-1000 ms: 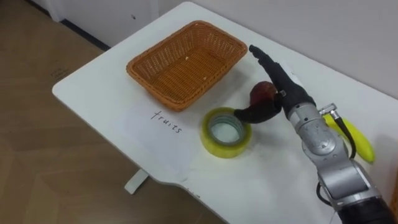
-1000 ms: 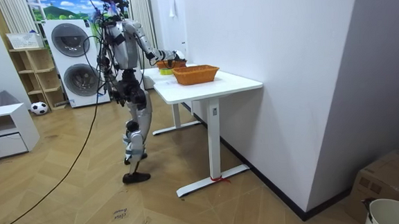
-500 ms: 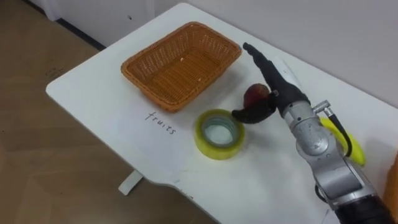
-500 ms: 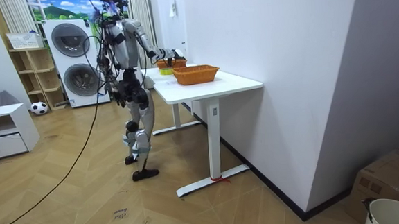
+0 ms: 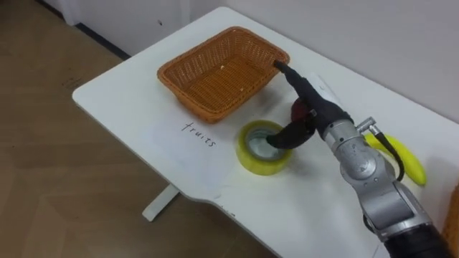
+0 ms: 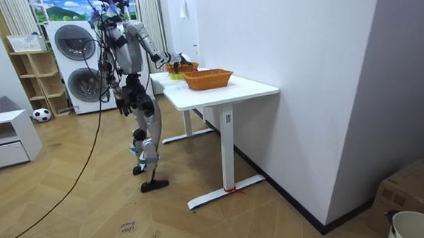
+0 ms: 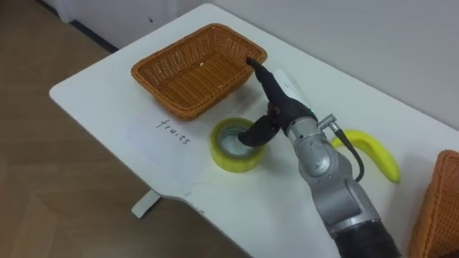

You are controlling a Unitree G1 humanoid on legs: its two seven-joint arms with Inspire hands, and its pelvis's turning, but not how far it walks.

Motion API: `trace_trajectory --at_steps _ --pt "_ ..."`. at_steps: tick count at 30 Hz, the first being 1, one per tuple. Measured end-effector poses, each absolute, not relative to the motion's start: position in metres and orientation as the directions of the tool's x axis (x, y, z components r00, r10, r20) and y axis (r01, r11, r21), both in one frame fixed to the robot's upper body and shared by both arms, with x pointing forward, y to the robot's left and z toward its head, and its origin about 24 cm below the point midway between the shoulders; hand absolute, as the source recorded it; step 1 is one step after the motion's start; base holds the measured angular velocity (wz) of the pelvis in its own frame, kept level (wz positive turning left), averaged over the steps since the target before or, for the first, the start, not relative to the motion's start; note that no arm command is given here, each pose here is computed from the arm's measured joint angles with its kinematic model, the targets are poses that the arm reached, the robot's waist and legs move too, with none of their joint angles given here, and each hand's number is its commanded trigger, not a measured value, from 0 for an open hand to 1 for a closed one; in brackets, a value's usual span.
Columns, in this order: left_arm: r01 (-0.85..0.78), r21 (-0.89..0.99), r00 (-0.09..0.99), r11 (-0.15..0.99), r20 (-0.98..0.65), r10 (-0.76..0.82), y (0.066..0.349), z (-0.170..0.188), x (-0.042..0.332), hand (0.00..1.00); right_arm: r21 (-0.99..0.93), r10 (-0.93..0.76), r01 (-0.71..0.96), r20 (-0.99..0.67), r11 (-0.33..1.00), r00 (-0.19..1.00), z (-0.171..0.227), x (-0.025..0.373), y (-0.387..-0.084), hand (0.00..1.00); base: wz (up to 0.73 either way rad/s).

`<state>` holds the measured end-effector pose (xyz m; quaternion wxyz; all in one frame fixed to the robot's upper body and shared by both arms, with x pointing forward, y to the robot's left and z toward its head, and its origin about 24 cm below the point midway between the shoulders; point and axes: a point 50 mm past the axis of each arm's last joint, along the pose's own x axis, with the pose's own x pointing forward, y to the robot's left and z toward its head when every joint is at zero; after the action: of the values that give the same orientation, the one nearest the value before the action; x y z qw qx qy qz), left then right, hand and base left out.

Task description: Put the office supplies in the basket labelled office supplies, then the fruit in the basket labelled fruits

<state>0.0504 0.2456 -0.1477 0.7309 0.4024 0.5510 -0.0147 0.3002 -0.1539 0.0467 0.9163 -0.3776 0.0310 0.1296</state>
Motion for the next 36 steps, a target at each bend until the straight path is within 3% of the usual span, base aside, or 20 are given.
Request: trace_trajectory --at_steps 13,36 --pt "0.479 0.563 0.403 0.673 -0.823 0.401 0.24 -0.149 0.054 0.0 -0.677 0.251 -0.288 -0.155 0.678 0.956 0.047 0.298 -0.143 0.0 -0.01" --pt "0.471 0.559 0.397 0.683 -0.825 0.401 0.243 -0.147 0.06 0.0 -0.654 0.245 -0.378 -0.29 0.655 0.925 0.027 0.296 -0.151 0.0 0.0"
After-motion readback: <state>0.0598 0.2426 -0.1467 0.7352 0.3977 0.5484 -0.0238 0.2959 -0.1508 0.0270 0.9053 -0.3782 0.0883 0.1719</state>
